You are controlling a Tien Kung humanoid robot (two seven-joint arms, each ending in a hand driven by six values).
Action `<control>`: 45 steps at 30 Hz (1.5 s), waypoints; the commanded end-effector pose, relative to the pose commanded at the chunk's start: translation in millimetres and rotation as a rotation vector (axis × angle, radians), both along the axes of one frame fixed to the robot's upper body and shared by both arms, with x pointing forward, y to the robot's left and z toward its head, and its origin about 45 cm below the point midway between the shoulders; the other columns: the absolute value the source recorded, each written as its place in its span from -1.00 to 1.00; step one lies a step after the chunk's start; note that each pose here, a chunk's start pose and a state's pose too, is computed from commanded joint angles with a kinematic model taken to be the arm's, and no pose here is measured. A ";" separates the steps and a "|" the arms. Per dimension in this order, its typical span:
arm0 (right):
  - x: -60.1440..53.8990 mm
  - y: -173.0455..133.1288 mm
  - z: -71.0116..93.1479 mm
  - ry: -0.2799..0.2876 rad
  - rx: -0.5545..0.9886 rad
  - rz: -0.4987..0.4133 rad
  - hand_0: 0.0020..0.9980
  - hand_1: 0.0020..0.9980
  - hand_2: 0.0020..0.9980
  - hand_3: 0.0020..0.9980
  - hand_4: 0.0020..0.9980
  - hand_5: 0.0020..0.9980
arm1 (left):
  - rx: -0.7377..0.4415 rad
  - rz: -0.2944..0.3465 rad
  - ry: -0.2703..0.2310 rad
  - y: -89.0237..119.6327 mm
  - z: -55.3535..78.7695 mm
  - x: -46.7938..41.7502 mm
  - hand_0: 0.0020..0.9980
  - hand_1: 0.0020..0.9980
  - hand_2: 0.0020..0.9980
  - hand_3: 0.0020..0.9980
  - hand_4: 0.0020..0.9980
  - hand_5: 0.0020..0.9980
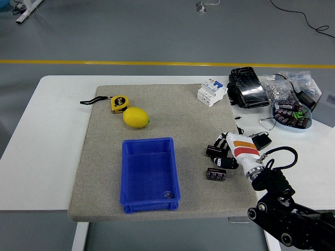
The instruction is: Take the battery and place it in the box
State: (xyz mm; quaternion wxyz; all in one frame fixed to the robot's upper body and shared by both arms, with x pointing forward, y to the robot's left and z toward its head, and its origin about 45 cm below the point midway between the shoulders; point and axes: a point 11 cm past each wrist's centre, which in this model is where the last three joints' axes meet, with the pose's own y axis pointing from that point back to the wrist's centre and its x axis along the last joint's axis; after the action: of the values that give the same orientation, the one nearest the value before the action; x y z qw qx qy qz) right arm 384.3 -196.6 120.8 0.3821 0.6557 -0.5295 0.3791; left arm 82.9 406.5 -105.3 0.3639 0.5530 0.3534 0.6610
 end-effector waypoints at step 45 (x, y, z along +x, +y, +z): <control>17.0 103.9 108.5 -0.197 0.117 0.256 -0.33 -0.19 -0.12 -0.08 0.47 -0.85 | 0.063 0.052 -0.008 15.5 3.4 -14.8 0.21 0.11 0.21 0.16 0.28 0.20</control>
State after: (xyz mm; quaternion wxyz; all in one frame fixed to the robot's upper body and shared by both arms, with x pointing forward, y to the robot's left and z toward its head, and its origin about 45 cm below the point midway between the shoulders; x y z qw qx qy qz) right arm 401.4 -92.7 229.3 0.2382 0.6986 -0.4979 0.4554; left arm 68.2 422.0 -101.9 0.3305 0.5520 0.3453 0.6832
